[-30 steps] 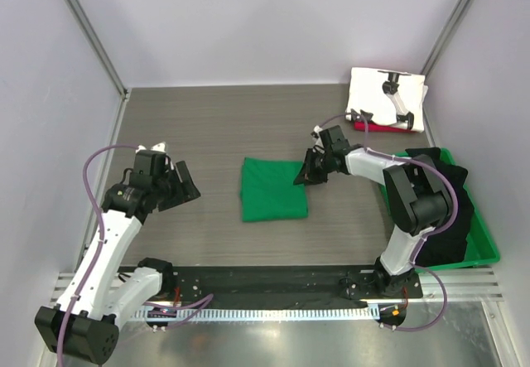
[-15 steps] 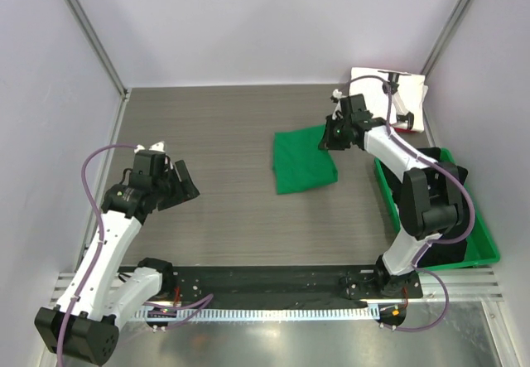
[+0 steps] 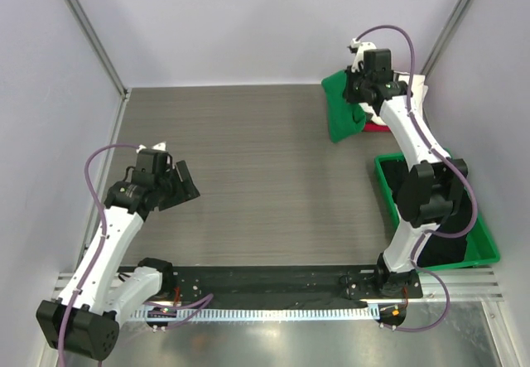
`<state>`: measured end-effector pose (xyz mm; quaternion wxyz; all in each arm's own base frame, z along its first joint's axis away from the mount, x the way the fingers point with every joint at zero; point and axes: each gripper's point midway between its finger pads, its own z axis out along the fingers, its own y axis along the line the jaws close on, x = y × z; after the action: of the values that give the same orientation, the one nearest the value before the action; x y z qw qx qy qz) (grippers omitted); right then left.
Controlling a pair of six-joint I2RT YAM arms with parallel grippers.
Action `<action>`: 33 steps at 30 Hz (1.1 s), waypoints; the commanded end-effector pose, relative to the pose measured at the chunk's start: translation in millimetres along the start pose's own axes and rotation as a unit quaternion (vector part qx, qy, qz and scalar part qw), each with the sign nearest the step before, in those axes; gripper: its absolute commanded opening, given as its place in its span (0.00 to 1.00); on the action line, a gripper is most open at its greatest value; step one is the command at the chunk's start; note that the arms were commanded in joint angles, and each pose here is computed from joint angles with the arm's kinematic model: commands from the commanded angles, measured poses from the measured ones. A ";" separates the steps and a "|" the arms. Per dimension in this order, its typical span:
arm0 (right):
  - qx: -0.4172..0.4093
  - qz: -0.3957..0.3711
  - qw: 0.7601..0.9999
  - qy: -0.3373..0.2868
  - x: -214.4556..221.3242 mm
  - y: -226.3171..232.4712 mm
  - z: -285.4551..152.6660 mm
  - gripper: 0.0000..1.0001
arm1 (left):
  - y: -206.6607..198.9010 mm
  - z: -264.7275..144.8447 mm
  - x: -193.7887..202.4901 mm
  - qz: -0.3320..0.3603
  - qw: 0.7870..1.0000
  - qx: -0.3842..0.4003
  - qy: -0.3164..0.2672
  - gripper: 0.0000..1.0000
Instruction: Fold and stack the t-shirts
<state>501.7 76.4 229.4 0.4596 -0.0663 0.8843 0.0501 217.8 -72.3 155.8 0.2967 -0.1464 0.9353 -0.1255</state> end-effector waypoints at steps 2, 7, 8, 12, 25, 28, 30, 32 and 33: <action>0.020 -0.022 0.999 -0.039 -40.2 -22.2 1.0 0.01 | -0.4 6.1 -4.6 -0.006 1.000 -0.002 -0.004 0.65; 0.032 -0.028 0.998 -0.055 -66.3 -45.9 3.1 0.01 | 1.1 10.9 -1.1 -0.007 1.000 -0.009 0.010 0.65; 0.033 -0.028 0.997 -0.060 -71.5 -49.3 2.2 0.01 | 1.3 12.1 -0.9 -0.007 1.000 -0.010 0.012 0.65; 0.039 -0.023 0.996 -0.076 -91.6 -67.4 5.4 0.01 | 2.1 14.1 -0.1 -0.008 1.000 -0.014 0.017 0.65; 0.043 0.015 0.997 -0.064 -88.7 -133.0 22.3 0.01 | 5.5 27.7 9.4 -0.007 0.998 -0.030 0.056 0.64; 0.038 0.026 0.997 -0.058 -80.7 -148.8 29.5 0.01 | 5.2 28.7 9.4 -0.007 0.998 -0.029 0.057 0.64; 0.042 0.035 0.997 -0.053 -73.7 -164.2 35.2 0.01 | 5.6 29.5 10.2 -0.008 0.998 -0.031 0.059 0.63; 0.040 0.040 0.997 -0.052 -70.8 -173.5 37.8 0.01 | 5.9 30.3 10.7 -0.008 0.998 -0.032 0.061 0.63; 0.045 0.047 0.997 -0.045 -62.7 -185.6 42.6 0.01 | 6.0 30.6 10.8 -0.008 0.998 -0.032 0.061 0.63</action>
<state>594.3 -79.2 225.3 0.4627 0.0019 0.8860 0.0312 221.1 -73.2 122.3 0.2261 -0.1507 0.9573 -0.0988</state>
